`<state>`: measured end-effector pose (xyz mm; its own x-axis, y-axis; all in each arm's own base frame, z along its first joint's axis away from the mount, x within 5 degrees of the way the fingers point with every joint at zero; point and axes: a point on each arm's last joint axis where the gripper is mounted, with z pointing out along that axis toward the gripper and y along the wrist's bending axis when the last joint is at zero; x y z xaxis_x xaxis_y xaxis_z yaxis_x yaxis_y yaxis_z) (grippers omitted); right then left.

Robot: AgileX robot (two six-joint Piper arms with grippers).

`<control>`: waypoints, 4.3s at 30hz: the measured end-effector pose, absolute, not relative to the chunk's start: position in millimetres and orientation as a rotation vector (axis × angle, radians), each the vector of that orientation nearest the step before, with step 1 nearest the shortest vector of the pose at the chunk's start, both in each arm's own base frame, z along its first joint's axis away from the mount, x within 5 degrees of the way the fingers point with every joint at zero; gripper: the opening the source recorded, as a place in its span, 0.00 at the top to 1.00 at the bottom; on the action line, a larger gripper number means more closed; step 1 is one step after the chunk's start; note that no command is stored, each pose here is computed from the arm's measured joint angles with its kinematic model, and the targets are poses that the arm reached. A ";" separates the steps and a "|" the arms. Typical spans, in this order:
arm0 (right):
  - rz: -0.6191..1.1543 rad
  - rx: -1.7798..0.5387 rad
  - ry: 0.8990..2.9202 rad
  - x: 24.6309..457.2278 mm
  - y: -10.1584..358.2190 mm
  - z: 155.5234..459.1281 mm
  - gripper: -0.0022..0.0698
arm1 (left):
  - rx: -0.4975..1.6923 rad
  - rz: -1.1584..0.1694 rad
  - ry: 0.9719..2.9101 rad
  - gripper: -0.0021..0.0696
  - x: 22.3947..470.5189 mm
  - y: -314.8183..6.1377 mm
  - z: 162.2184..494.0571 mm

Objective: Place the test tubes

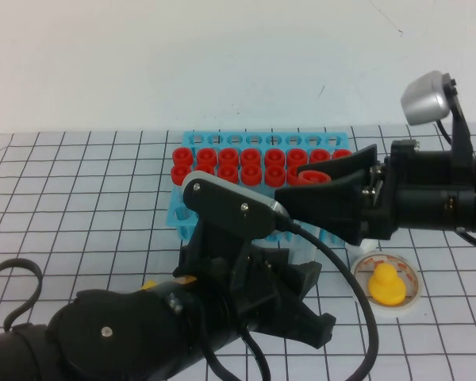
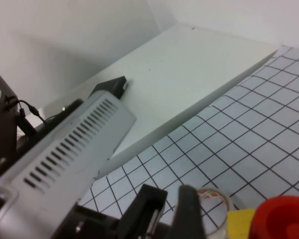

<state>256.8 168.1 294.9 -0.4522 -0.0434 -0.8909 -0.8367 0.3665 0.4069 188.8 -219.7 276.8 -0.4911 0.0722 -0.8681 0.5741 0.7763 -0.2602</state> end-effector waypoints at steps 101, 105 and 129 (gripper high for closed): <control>0.504 0.055 1.993 313.5 124.2 289.9 0.59 | 0.303 -0.543 1.306 0.97 42.2 -4.4 282.9; 0.538 -0.008 1.841 325.4 131.3 290.7 0.59 | 0.303 -0.543 1.306 0.97 42.2 -4.4 282.9; 0.460 -0.454 1.629 371.6 169.4 185.9 0.59 | 0.305 -0.545 1.304 0.97 42.0 -4.6 283.0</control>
